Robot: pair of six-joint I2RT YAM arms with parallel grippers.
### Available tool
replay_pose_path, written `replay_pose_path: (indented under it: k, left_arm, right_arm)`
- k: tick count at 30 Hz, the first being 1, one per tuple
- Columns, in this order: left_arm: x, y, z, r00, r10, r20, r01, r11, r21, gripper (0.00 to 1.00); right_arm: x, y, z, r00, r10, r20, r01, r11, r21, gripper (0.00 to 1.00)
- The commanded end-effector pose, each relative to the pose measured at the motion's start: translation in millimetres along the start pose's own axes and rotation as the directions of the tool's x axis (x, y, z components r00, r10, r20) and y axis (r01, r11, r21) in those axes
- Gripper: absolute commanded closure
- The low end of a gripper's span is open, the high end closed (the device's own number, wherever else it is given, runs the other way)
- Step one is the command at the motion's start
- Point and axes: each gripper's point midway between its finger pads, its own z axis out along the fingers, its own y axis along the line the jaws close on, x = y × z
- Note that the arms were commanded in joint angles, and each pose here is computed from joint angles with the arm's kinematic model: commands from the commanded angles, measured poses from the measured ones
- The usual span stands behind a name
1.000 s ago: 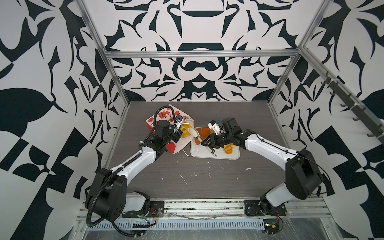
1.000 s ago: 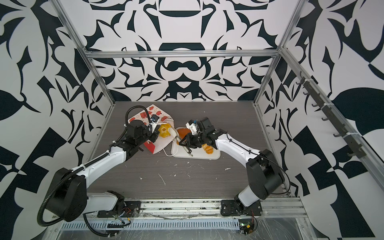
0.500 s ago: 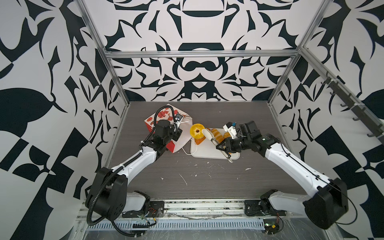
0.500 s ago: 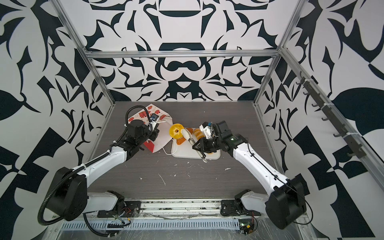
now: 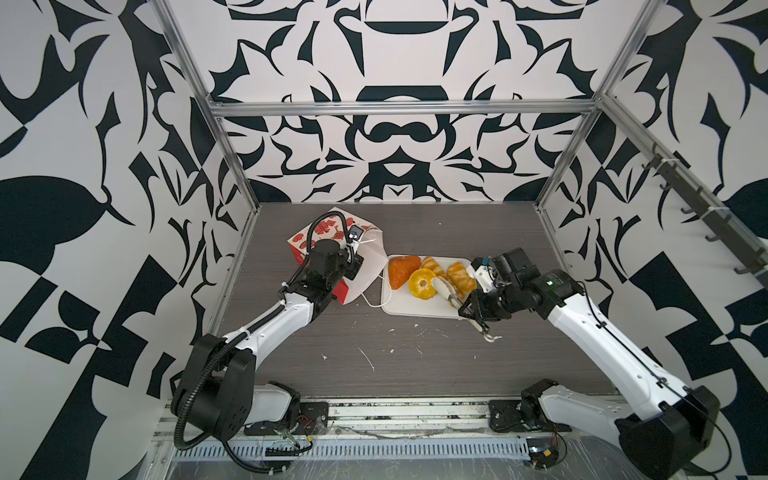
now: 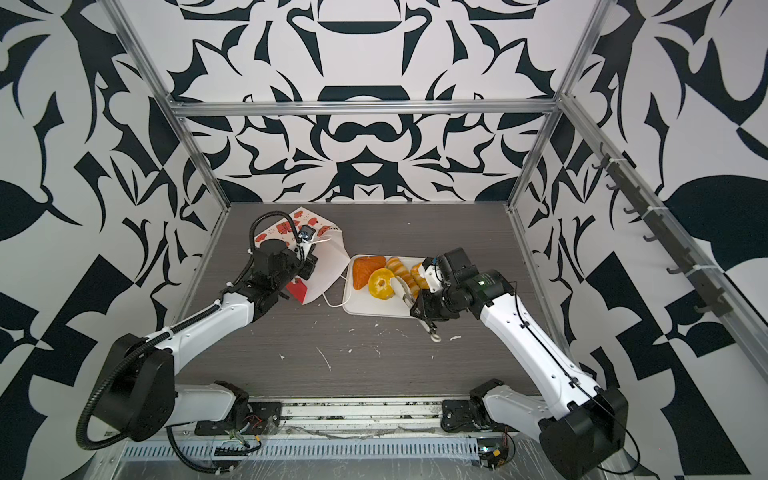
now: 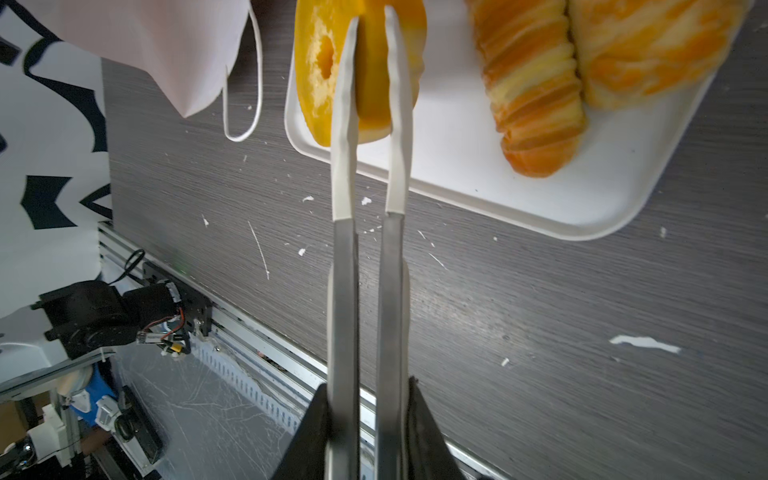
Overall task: Take the fake bread out of the paper bag
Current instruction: 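Carry the yellow bread over the tray and lower it with the tongs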
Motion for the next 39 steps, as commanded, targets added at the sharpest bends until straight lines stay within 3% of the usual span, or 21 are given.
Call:
replay_pose_path:
  k: [1,21,39]
  left_arm:
    - [-0.3,1.4,-1.2,0.999,-0.018,0.026,0.018,1.0,-0.017,1.0]
    - [9.8,-1.1,1.5,0.999,-0.019,0.051,0.02,1.0,-0.024,1.0]
    - [16.4,-0.1,4.5,0.996,-0.047,0.072,0.049,0.999,-0.023,1.0]
  right_arm:
    - [-5.3,-1.3,-19.2,0.999,-0.042,0.028,0.041,0.998,0.054,0.94]
    - [-8.9,-32.0,-35.3,0.989,-0.026,-0.148,0.073,0.943,0.325,0.92]
    - [-16.9,-13.5,-9.6,0.954,-0.116,-0.276,0.242,0.842,0.482,0.91]
